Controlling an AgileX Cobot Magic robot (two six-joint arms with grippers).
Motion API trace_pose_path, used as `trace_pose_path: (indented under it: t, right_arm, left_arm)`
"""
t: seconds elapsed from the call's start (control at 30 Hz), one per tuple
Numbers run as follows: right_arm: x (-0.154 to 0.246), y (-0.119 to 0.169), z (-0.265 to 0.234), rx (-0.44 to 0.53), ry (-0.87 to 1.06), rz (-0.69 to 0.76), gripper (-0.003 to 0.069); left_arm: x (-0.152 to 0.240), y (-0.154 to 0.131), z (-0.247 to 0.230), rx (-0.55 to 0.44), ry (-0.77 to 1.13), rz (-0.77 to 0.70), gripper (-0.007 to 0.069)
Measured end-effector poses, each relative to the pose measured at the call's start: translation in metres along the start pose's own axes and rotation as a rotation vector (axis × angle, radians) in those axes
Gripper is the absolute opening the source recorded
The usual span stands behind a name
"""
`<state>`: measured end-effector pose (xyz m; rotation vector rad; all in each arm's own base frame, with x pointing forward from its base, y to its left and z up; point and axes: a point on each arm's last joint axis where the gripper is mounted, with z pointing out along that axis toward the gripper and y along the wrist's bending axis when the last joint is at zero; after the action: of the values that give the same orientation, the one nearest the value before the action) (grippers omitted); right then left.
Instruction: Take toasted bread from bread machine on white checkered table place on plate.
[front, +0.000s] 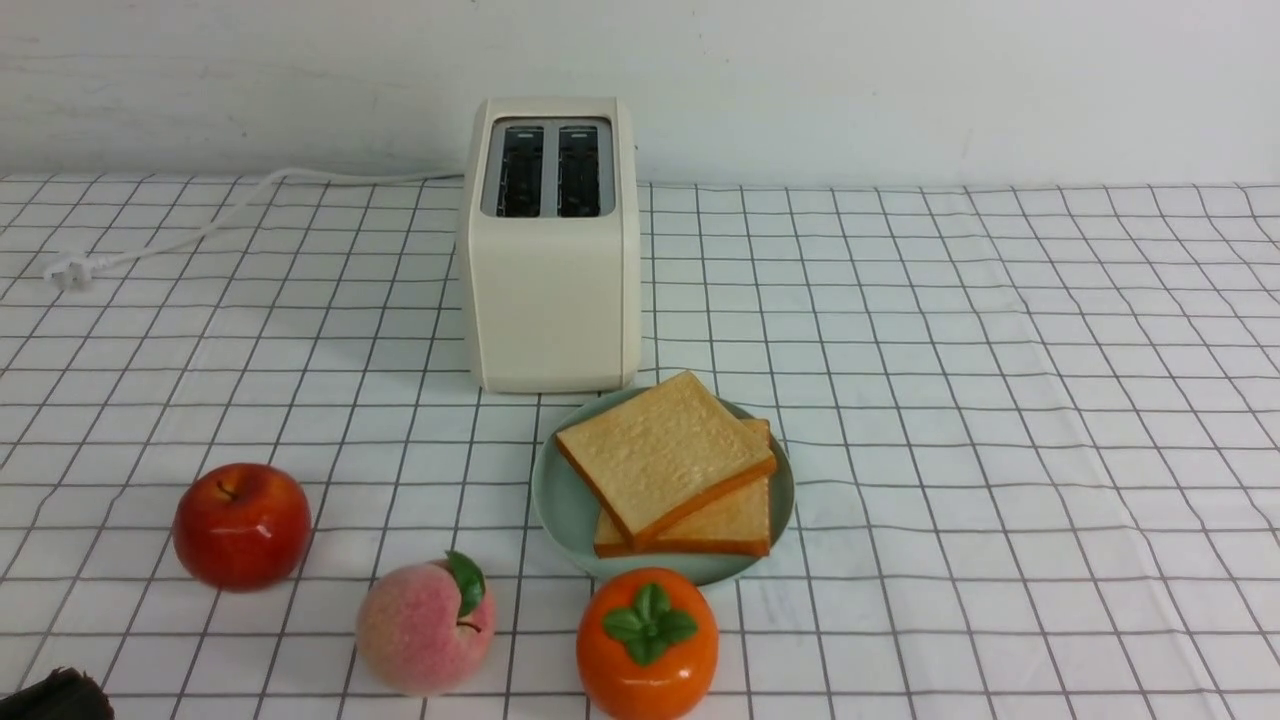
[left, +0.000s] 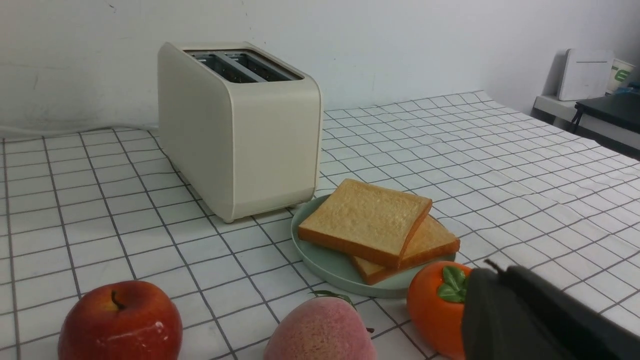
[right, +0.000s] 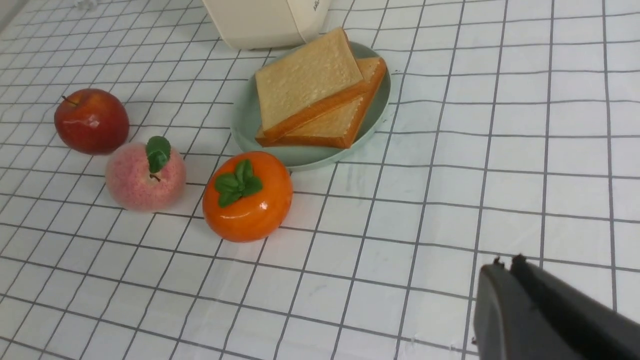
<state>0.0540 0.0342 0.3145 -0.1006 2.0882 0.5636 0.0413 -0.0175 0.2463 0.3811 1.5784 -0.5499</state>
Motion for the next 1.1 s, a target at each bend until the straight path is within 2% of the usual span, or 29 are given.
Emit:
trace_pose_path:
  t: [0.17,0.27,0.43,0.53,0.67,0.77,1.1]
  right_arm:
    - [0.0,0.0,-0.001,0.0,-0.004,-0.002,0.0022]
    - [0.001,-0.004,-0.002,0.039,-0.03,-0.037,0.0021]
    - [0.024,-0.029,0.008,0.2,-0.111,-0.113,-0.0018]
    - [0.056,-0.05,0.02,0.303,-0.214,-0.167,-0.002]
    - [0.092,-0.071,0.036,0.393,-0.314,-0.185,-0.002]
    - [0.109,-0.081,0.047,0.418,-0.298,-0.125,-0.002]
    - [0.111,-0.082,0.047,0.419,-0.284,-0.083,-0.0019]
  left_arm:
    - [0.0,0.0,0.0,-0.001,0.001,0.0,0.0001]
    - [0.0,0.0,0.0,-0.001,0.001,0.0,0.0003]
    - [0.0,0.0,0.0,-0.001,0.001,0.001,0.0007]
    - [0.0,0.0,0.0,-0.001,0.001,0.003,0.0009]
    - [0.0,0.0,0.0,-0.002,0.001,0.005,0.0015]
    - [0.0,0.0,0.0,-0.002,0.0,0.005,0.0018]
    - [0.0,0.0,0.0,-0.004,0.0,0.008,0.0022]
